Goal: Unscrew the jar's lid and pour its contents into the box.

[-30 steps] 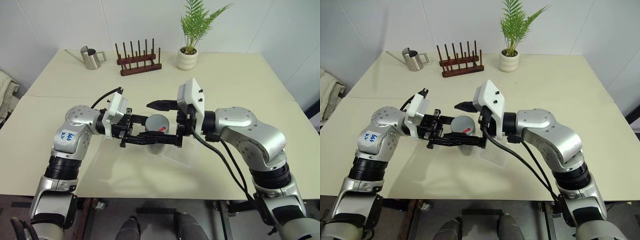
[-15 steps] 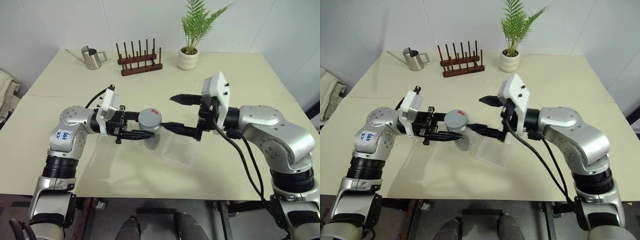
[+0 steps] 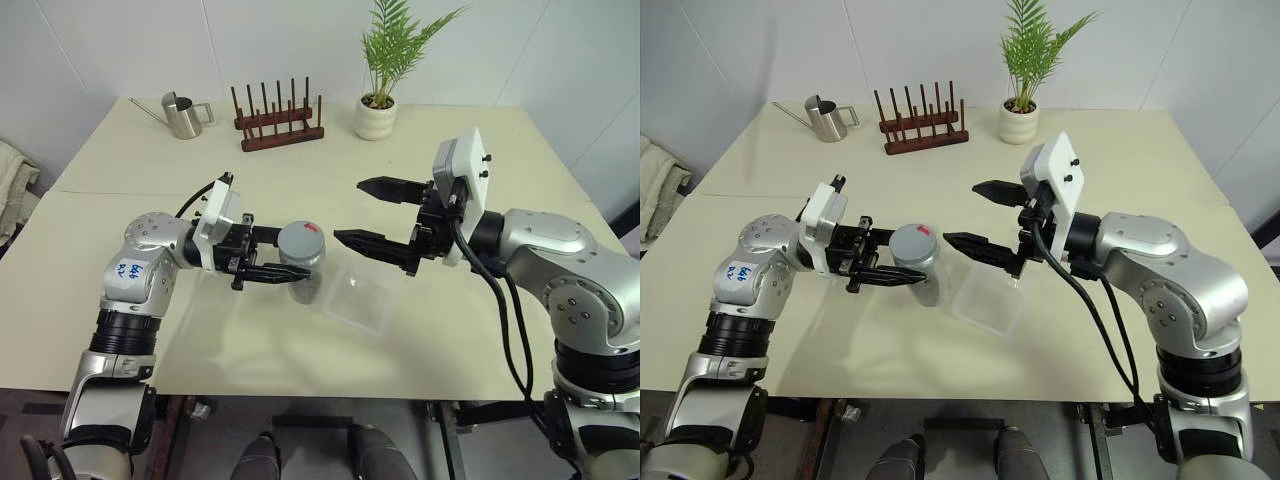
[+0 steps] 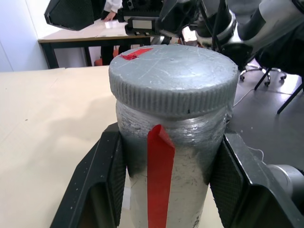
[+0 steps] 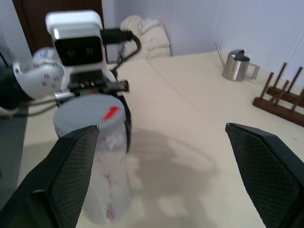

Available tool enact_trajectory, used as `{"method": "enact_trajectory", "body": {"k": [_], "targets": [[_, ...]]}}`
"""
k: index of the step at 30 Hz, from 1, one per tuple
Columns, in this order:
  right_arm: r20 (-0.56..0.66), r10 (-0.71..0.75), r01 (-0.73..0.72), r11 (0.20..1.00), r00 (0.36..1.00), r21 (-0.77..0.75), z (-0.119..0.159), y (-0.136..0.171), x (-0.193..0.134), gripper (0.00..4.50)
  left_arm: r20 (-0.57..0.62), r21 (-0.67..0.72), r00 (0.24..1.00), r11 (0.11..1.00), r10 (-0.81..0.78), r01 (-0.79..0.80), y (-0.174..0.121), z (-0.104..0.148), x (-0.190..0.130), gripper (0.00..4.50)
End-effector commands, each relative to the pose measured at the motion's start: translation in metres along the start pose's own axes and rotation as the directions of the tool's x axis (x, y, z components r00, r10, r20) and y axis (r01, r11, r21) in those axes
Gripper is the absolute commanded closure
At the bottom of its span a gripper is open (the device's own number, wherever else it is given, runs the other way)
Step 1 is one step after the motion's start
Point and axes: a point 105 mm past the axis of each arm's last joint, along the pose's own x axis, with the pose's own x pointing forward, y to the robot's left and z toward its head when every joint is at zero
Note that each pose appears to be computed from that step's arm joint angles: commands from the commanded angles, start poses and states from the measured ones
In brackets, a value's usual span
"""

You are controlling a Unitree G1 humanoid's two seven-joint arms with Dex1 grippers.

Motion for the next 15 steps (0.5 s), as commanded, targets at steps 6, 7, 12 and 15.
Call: {"method": "enact_trajectory", "body": {"k": [6,7,12,15], "targets": [[0.106,0.099,-0.102,0.995,0.989,0.022,0.016,0.031,0.039,0.02,0.043,0.052,0.998,0.997,-0.052,0.050,-0.002,0.012,0.010,2.48],[0.106,0.104,-0.108,0.994,0.989,0.024,0.015,0.033,0.042,0.02,0.044,0.054,0.998,0.997,-0.054,0.052,-0.002,0.013,0.011,2.48],[0.091,0.135,-0.138,0.990,0.987,0.030,0.010,0.039,0.052,0.02,0.046,0.060,0.997,0.996,-0.067,0.064,-0.002,0.014,0.012,2.48],[0.070,0.142,-0.144,0.989,0.987,0.024,0.005,0.039,0.055,0.02,0.042,0.061,0.996,0.996,-0.073,0.071,-0.002,0.014,0.012,2.48]]}}
